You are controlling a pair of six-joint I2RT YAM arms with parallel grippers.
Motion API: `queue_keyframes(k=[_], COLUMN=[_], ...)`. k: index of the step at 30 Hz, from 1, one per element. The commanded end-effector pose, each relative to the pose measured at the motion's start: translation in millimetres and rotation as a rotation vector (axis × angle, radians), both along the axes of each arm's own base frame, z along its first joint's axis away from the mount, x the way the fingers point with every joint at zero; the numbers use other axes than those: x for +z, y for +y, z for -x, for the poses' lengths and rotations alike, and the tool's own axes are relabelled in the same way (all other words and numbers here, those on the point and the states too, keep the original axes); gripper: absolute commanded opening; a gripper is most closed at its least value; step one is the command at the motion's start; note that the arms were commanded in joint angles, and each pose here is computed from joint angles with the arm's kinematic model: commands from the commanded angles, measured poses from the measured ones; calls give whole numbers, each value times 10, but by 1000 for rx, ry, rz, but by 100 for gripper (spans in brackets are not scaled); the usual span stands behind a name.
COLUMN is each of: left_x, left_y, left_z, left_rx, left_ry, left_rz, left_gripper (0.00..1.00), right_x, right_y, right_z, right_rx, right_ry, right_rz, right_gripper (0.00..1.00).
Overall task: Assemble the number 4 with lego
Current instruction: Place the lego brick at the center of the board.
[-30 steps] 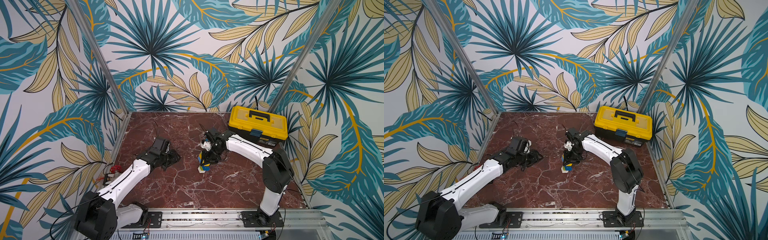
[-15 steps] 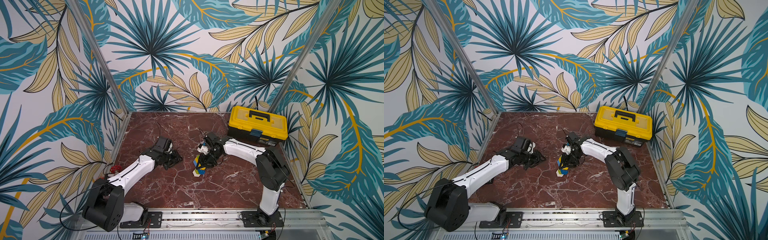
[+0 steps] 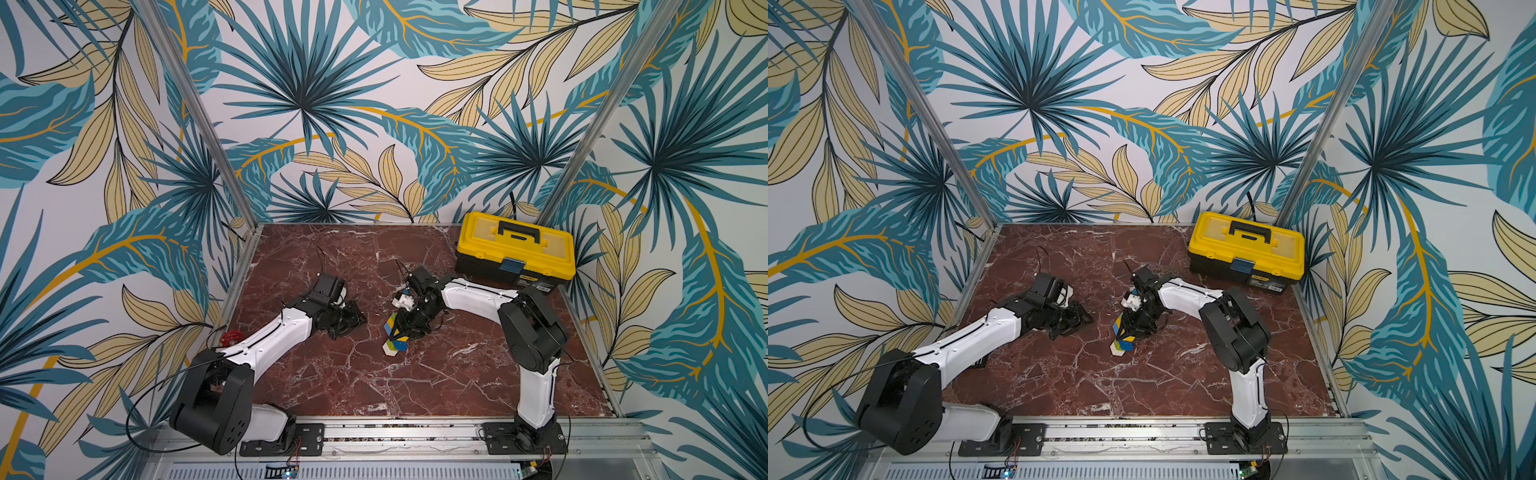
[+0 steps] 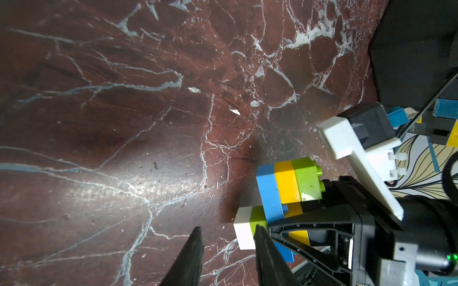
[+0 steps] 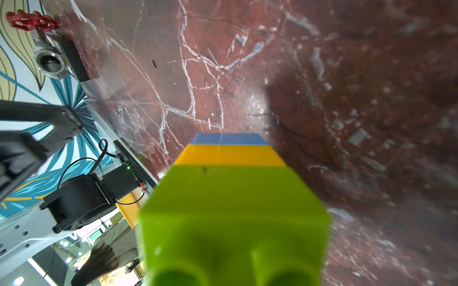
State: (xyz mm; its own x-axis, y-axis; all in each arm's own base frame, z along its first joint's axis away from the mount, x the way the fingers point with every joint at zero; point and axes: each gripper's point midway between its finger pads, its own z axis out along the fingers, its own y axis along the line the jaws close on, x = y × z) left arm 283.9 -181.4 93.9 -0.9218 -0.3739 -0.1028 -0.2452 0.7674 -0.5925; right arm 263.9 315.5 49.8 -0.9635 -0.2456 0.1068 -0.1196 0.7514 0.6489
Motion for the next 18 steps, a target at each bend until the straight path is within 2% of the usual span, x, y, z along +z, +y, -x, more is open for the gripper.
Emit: queue_keyframes(k=[1, 11, 15, 18], left_x=[1, -77, -71, -78], left_y=[-12, -17, -16, -13], left_z=[-60, -45, -43, -44], left_rx=[-17, -22, -29, -28], left_ry=[-10, -1, -2, -5], left_rz=[0, 0, -4, -8], left_gripper=[37, 36, 36, 36], right_x=[-218, -232, -220, -221], right_y=[-81, -174, -196, -256], right_z=[47, -19, -28, -14], right_rx=[-2, -18, -17, -15], right_ry=[34, 21, 11, 6], right_rz=[45, 69, 77, 98], right_gripper=[28, 47, 60, 66])
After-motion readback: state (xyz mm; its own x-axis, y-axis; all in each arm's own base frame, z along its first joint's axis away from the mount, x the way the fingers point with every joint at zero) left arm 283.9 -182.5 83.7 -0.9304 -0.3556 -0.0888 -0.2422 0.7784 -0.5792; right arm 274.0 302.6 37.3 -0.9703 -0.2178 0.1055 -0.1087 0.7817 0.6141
